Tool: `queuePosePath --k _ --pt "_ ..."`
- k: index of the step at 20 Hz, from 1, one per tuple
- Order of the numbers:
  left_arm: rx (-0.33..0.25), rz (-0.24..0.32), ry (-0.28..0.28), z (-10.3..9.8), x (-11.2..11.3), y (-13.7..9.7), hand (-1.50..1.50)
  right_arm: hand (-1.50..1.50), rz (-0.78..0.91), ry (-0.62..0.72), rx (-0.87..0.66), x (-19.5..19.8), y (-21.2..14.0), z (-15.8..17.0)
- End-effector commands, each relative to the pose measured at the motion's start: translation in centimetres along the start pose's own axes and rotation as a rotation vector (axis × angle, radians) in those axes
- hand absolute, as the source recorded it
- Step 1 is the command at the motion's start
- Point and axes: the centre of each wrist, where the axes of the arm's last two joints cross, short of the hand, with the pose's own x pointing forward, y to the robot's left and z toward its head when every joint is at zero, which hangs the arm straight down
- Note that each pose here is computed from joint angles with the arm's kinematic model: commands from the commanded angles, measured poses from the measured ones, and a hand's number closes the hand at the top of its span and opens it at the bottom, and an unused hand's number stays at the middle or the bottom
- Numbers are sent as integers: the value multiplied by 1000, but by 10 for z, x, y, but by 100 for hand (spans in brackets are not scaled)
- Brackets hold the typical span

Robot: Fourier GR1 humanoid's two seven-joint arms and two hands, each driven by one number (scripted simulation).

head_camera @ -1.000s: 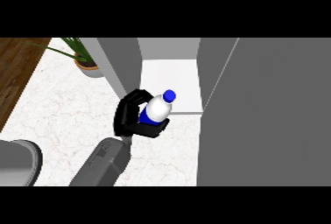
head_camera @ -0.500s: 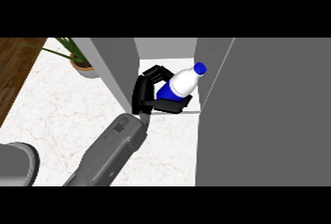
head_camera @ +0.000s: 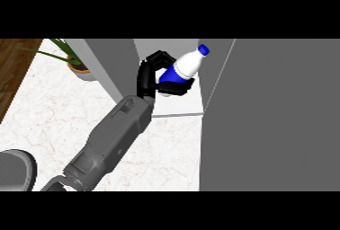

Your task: Pick up the bottled water, place it into the cabinet and close the cabinet

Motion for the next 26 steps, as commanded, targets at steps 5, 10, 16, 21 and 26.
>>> queuePosePath --k 5,10,16,21,26 --pt "115 -214 41 -16 -13 15 150 -150 -67 -54 11 6 -3 -2" --pt "202 -159 61 -19 -17 25 150 -150 -56 -53 5 7 -1 -5" --pt "214 -285 22 -26 -19 47 -150 -150 -55 -65 13 2 -6 0" --pt "244 -375 -50 -30 -11 40 -150 -150 -56 -69 46 2 -6 -1" --pt "263 -379 -61 -42 3 47 -150 -150 -73 -57 68 9 -4 1"
